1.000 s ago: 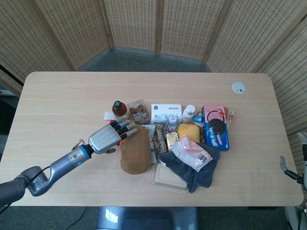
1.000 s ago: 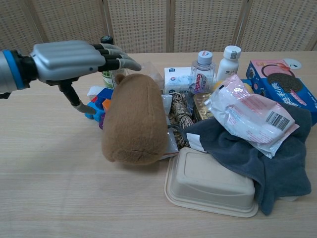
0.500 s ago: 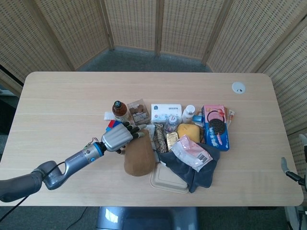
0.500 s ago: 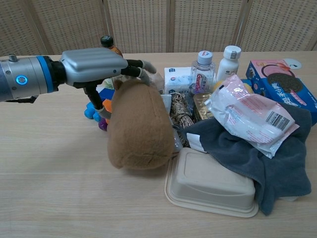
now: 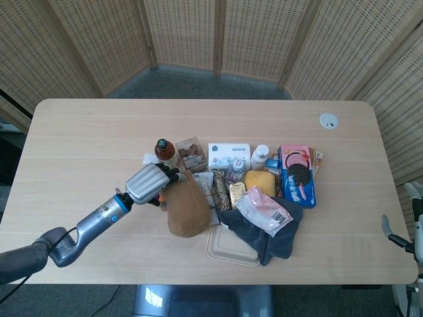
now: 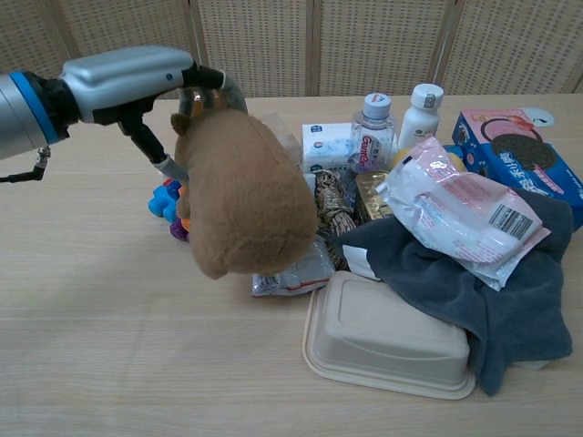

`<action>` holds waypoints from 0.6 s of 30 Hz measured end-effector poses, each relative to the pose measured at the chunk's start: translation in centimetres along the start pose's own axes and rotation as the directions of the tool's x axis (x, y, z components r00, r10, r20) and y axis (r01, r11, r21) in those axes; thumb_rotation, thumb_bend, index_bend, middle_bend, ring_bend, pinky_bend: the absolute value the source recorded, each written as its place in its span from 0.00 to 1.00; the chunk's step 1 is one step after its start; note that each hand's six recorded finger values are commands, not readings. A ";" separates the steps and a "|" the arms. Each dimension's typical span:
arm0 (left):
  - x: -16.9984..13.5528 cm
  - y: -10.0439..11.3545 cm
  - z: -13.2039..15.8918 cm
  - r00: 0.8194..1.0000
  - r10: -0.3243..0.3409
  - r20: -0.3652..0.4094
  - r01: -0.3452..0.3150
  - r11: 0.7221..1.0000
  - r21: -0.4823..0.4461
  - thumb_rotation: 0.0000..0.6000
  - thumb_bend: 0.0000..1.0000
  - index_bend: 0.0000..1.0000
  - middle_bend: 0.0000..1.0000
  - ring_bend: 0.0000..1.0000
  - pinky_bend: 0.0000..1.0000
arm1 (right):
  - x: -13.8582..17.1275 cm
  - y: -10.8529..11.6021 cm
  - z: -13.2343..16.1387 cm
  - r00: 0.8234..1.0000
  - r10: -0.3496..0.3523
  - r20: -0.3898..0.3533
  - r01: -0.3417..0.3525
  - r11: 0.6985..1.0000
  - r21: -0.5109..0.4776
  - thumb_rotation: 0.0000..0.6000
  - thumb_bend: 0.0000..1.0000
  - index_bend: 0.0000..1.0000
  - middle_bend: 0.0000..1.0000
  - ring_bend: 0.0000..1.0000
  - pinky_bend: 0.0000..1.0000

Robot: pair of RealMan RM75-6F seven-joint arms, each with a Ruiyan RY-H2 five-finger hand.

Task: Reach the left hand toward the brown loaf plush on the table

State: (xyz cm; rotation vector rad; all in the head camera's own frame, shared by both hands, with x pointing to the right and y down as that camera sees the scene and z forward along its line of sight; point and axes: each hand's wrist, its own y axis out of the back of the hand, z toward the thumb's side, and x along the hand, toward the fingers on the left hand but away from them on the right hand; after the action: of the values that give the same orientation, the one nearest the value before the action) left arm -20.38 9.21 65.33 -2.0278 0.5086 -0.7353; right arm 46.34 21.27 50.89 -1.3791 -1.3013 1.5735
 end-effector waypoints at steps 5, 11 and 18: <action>-0.9 3.2 -0.1 0.994 0.111 -0.018 -0.112 0.992 -0.060 1.00 0.17 0.44 0.40 0.57 0.50 | 0.1 -0.1 0.0 1.000 0.001 -0.005 -0.001 1.000 -0.005 0.55 0.42 0.00 0.00 0.00 0.00; -2.2 8.5 -0.3 0.957 0.286 -0.049 -0.290 0.952 -0.101 1.00 0.17 0.44 0.39 0.57 0.50 | 0.0 -0.6 0.0 1.000 0.010 -0.015 -0.010 1.000 -0.021 0.56 0.41 0.00 0.00 0.00 0.00; -3.4 14.4 -0.4 0.852 0.518 -0.078 -0.524 0.845 -0.106 1.00 0.17 0.42 0.39 0.57 0.49 | -0.1 -1.7 -0.3 0.999 0.025 -0.020 -0.026 0.999 -0.045 0.56 0.41 0.00 0.00 0.00 0.00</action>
State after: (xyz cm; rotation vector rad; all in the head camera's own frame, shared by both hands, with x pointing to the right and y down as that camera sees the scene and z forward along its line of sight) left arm -24.14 3.54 52.16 -1.8541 1.1060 -0.4202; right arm 46.46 21.75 52.56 -1.4402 -1.3197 1.5529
